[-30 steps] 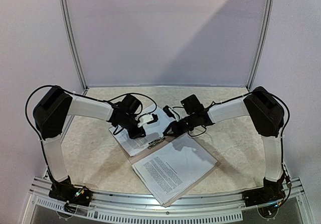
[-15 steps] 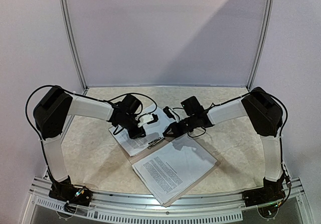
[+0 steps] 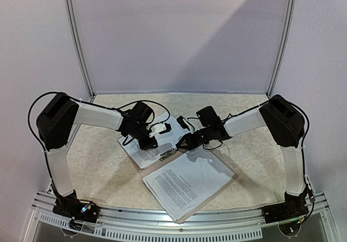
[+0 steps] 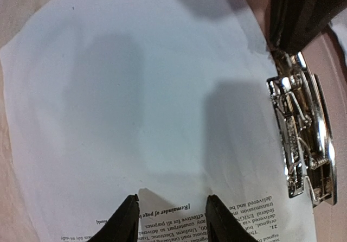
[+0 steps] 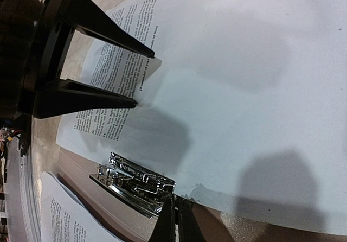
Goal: Put the files into the folder
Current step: Clamp the file and folder together.
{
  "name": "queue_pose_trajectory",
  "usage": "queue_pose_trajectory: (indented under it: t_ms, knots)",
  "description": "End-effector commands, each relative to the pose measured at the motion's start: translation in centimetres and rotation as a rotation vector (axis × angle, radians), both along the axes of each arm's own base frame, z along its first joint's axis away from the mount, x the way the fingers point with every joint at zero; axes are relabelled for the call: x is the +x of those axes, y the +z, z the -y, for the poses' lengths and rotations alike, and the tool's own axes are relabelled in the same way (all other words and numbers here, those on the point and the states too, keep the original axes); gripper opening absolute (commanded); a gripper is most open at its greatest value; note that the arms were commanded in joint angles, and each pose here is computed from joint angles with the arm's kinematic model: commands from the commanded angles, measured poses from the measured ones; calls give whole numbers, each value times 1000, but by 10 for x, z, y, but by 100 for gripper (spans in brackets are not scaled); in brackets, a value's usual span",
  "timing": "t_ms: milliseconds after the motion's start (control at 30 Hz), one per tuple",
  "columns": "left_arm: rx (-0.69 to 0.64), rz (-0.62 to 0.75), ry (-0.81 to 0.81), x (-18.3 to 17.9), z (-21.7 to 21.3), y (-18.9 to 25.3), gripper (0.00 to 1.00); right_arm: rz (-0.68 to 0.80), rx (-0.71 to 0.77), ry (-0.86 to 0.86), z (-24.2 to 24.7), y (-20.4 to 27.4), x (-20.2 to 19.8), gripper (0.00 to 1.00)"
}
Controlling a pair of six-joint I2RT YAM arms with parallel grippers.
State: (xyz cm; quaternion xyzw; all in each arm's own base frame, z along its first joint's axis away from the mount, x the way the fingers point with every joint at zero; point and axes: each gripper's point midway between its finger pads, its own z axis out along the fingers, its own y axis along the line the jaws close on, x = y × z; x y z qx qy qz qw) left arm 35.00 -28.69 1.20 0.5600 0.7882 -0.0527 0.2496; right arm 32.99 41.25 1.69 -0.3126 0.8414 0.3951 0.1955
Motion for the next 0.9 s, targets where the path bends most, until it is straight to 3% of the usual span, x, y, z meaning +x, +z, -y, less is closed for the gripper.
queue_pose_trajectory:
  t_ms: [0,533,867]
  knots:
    - [70,-99,-40,-26,-4,-35,44,-175,-393,-40,71,-120,-51,0]
    - [90,-101,-26,-24,-7,-38,44,-175,-453,39,78,-124,-72,0]
    - [101,-97,-22,-21,-8,-39,44,-169,-361,72,58,-89,-68,0]
